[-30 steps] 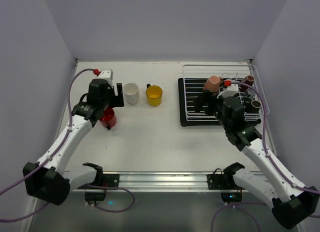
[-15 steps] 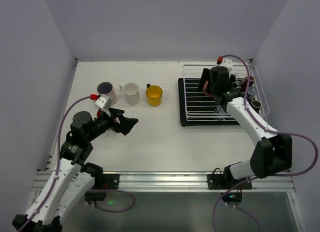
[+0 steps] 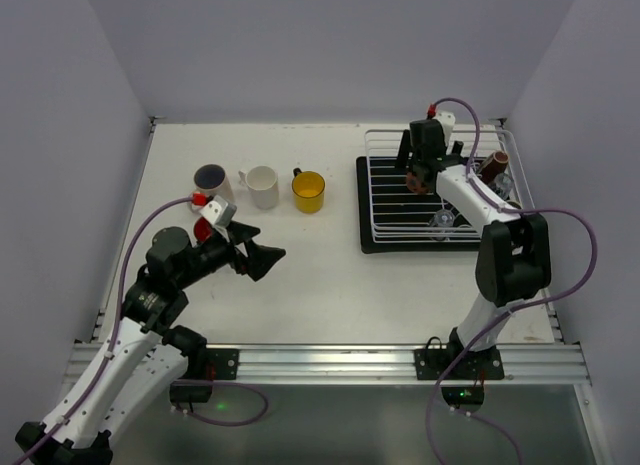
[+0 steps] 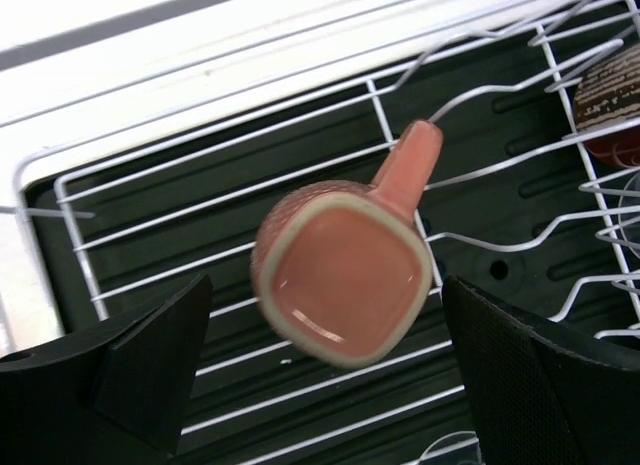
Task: Unload the cups from the dish rack
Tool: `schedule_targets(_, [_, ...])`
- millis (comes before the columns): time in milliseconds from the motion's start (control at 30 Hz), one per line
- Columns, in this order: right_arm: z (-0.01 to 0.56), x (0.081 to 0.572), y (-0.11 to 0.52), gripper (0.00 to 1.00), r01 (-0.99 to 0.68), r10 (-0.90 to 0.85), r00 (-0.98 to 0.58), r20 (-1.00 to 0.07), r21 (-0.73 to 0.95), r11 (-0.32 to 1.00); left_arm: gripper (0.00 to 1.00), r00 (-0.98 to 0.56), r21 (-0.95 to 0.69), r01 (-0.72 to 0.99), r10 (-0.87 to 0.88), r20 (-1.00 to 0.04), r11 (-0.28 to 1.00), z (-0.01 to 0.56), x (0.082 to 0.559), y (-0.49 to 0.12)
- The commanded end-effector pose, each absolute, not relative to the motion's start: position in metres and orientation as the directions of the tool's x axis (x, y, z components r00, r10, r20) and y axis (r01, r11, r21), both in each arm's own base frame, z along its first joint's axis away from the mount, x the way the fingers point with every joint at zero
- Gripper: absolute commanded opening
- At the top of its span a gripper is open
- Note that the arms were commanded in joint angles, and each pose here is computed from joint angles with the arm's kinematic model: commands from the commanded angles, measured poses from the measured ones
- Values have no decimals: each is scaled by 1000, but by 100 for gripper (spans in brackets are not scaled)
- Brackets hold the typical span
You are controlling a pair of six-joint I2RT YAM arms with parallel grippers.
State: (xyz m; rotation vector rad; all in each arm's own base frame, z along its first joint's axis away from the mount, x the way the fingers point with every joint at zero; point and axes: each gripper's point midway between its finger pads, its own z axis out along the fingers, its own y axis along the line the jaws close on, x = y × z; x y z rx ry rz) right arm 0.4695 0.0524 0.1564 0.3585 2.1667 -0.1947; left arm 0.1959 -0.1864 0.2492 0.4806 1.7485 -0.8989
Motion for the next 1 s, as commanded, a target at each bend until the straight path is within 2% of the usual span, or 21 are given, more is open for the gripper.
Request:
schedule_targets(0, [167,482,41,99,382,212,-509,-835,1,924,98,-321,-312,718,-102,-942,623,261,196,-189])
schedule_targets(133, [155,492,41,99,381,209,-529,-823,-9,925,98,-330,-314,716,-95,-939,623,259,198,-190])
schedule_targets(267, [148,496,43,87,366,210,-544,-812,-5,931,97,-330,-313,707,-95,-939,634,257,201,-189])
schedule_targets(367, [154,493,46,58,363,227,-533,-815,22,932,97,-326,-311,693,-102,-940,651,258,205,-185])
schedule_targets(433, [163,490,46,45,358,231,-514,-826,38,933,97,-331,-313,683,-102,-938,660,256,207,-183])
schedule_targets(500, [194,488,47,38,343,244,-445,-862,87,935,97,-332,-314,677,-104,-937,666,255,209,-183])
schedule_targets(533, [200,483,47,32,332,245,-434,-867,99,938,97,-336,-315,675,-102,-936,667,254,210,-183])
schedule_targets(567, [228,480,47,28,318,258,-368,-893,140,938,97,-337,-315,669,-103,-936,673,253,212,-182])
schedule_targets(733, [289,448,55,19,213,294,-241,-925,246,946,96,-335,-336,665,-137,-932,667,261,213,-184])
schedule_targets(833, [316,418,73,19,84,342,-203,-917,332,939,96,-359,-389,690,-178,-916,610,270,207,-193])
schedule_targets(867, [322,408,91,19,-4,356,-212,-910,366,931,97,-353,-399,714,-196,-915,576,277,205,-199])
schedule_targets(967, [337,371,121,19,-174,454,-206,-867,489,855,96,-383,-465,743,-265,-885,482,291,202,-213])
